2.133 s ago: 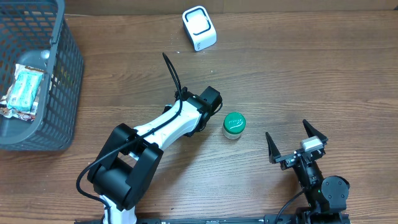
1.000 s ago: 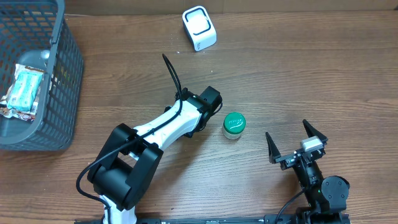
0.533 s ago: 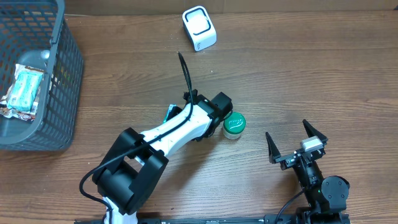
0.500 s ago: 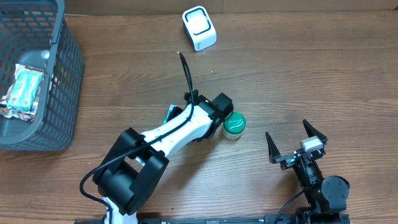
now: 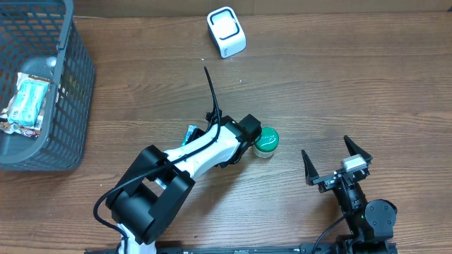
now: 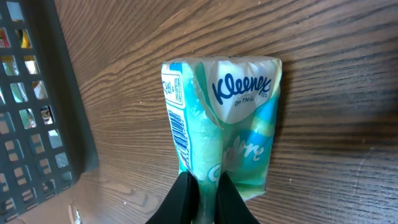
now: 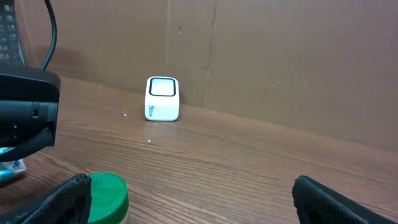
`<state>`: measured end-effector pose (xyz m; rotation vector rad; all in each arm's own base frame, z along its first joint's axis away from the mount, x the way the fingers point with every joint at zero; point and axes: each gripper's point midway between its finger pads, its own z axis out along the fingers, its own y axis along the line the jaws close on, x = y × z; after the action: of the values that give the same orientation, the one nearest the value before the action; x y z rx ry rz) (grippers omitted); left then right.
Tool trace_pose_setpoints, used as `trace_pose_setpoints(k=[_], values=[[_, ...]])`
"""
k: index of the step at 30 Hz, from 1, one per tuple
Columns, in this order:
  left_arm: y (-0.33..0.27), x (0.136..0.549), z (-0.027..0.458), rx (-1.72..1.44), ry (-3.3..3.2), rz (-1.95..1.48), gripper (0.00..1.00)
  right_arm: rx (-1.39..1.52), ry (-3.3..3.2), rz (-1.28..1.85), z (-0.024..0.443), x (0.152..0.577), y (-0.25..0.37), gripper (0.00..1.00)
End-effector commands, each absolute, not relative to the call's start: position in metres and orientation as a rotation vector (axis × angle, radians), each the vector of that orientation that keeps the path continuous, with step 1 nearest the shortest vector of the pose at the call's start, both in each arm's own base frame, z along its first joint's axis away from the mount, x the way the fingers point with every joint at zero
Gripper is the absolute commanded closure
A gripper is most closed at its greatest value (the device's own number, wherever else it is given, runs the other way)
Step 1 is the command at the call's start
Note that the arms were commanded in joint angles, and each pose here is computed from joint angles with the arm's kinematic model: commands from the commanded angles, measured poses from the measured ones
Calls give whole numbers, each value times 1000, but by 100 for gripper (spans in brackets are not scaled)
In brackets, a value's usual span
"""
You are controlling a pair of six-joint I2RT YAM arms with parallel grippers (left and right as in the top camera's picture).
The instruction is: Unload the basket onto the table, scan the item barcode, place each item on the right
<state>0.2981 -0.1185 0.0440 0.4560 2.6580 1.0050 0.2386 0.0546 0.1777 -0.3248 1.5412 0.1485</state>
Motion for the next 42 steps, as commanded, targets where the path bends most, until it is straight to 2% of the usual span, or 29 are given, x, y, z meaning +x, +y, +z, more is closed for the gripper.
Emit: trace_pose_setpoints(k=[1,14,20,28,35,42], values=[[-126,296,45,390,2657,940,92,-319,1540,153,175,239,54,0],[-131,294,41,385,2689,892,74,-319,1540,153,175,239,54,0],[-132,295,41,373,2687,881,69,-319,1540,153,175,239,54,0],[-140,303,61,319,2709,828,49,-319,1540,153,175,239,54,0],[-159,310,72,271,2875,517,31,-319,1540,153,175,239,54,0],[-158,307,60,171,3060,226,29,-319,1540,153,175,239,54,0]])
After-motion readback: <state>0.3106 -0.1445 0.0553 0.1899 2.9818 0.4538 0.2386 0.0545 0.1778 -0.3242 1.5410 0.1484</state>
